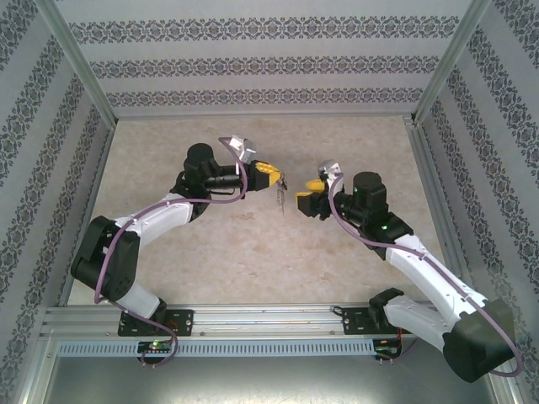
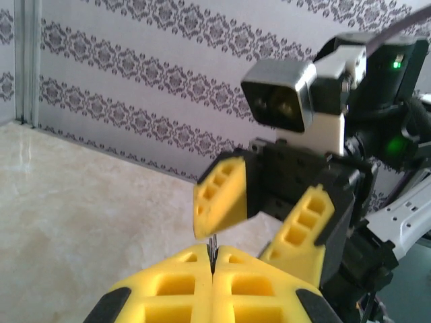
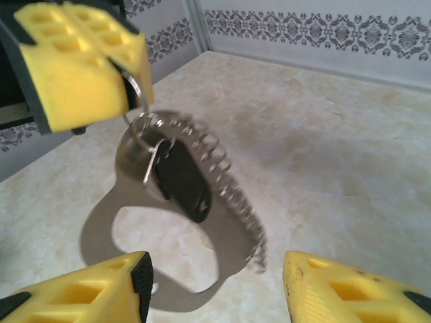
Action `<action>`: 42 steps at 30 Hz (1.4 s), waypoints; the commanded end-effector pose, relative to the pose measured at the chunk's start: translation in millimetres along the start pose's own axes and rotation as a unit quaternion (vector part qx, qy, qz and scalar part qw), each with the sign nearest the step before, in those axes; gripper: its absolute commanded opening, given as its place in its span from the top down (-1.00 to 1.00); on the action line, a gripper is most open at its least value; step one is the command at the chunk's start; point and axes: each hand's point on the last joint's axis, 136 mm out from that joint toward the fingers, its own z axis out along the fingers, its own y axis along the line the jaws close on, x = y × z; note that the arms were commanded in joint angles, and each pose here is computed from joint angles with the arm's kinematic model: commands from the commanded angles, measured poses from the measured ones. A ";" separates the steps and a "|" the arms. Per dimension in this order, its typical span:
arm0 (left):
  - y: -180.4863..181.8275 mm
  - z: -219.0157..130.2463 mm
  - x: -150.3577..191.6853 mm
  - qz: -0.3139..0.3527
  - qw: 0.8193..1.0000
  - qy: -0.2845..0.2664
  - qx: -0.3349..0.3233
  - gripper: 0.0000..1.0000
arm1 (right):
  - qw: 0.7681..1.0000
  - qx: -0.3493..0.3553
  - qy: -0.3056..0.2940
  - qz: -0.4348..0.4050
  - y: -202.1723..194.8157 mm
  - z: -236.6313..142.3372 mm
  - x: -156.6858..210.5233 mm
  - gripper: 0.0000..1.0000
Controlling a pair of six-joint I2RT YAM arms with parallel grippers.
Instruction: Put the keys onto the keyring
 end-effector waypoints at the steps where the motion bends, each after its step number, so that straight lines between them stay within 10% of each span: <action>1: -17.6 -1.1 -29.6 0.031 0.998 -0.044 0.018 1.00 | 1.000 0.001 -0.023 -0.012 3.6 5.2 -11.6 -0.09; 20: -19.4 6.7 -26.5 0.019 0.998 -0.047 0.030 1.00 | 0.999 -0.020 -0.021 -0.043 14.5 33.5 -33.9 -0.05; 31: -17.7 6.9 -30.0 0.017 0.998 -0.058 0.028 1.00 | 0.998 -0.033 -0.005 -0.049 20.1 30.7 -24.0 0.98; 42: -19.5 4.9 -34.5 0.027 0.997 -0.065 0.024 1.00 | 0.994 -0.093 0.028 -0.045 39.4 33.8 -12.1 1.00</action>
